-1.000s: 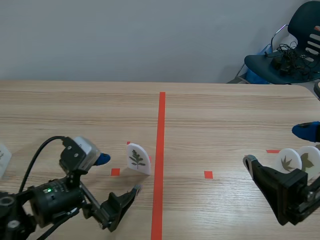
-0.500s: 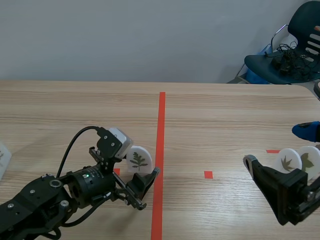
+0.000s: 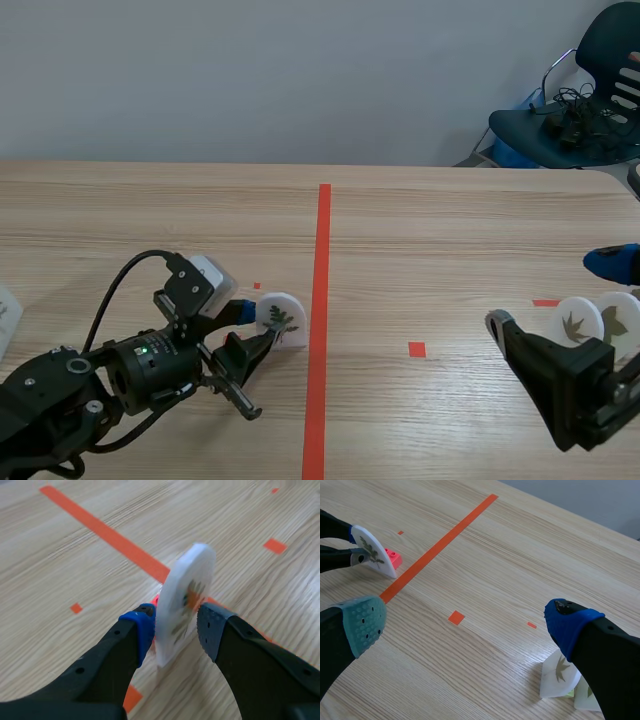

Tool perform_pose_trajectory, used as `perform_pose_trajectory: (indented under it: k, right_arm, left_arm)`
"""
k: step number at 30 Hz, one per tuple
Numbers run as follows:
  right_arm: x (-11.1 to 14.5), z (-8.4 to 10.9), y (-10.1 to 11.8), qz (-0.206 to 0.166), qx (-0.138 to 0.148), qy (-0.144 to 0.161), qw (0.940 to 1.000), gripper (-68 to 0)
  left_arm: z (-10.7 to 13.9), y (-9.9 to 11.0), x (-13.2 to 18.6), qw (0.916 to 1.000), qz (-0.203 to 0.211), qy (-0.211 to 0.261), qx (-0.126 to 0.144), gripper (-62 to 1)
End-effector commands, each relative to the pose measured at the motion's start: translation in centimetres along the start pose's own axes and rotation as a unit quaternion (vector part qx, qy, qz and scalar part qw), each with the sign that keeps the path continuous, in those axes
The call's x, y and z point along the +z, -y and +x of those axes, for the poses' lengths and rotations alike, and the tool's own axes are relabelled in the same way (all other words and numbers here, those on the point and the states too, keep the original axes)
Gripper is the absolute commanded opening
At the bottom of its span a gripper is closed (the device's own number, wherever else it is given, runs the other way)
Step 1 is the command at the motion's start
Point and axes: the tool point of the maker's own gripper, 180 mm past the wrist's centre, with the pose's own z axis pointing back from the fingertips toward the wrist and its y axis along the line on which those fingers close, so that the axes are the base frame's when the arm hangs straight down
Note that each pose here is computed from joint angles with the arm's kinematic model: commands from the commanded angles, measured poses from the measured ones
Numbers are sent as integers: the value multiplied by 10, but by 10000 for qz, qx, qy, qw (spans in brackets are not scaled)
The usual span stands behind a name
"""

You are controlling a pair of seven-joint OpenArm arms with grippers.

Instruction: Do the leaf sorting experiment

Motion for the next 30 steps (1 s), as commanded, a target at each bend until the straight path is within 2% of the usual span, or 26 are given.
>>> perform_pose_trajectory:
  k: [1,3,6,7,9,13,15,17,19,22,26,30]
  right_arm:
    - [-1,12,1,1,35,196,9998,4]
    - [-1,12,1,1,35,196,9998,4]
    - [-1,12,1,1,35,198,9998,4]
    - [-1,12,1,1,35,198,9998,4]
    - [-1,12,1,1,35,198,9998,4]
    - [-1,12,1,1,35,196,9998,4]
    - [-1,12,1,1,35,196,9998,4]
    - [-1,12,1,1,35,198,9998,4]
    - [-1,12,1,2,37,196,9998,4]
    - [-1,12,1,0,38,198,9998,4]
    - [-1,12,1,0,38,198,9998,4]
    - [-1,12,1,0,38,198,9998,4]
  left_arm:
    - [19,0,-3,9993,0,360,56,-389]
    - [24,-2,-3,9987,43,479,147,-419]
    - [27,-4,-3,9980,82,558,301,-548]
    - [27,-2,-3,9979,38,557,316,-566]
    - [29,1,-3,9972,-63,604,427,-567]
    - [47,6,9,9915,-259,945,852,-567]
    - [56,1,24,9900,-153,1105,863,-567]
    - [60,-9,43,9889,130,1200,865,-567]
    - [60,-26,68,9839,578,1325,1054,-567]
    - [38,-59,105,9745,1441,1090,1330,-567]
    - [7,-102,160,9444,2719,844,1646,-567]
    - [-13,-129,188,9237,3382,573,1704,-567]
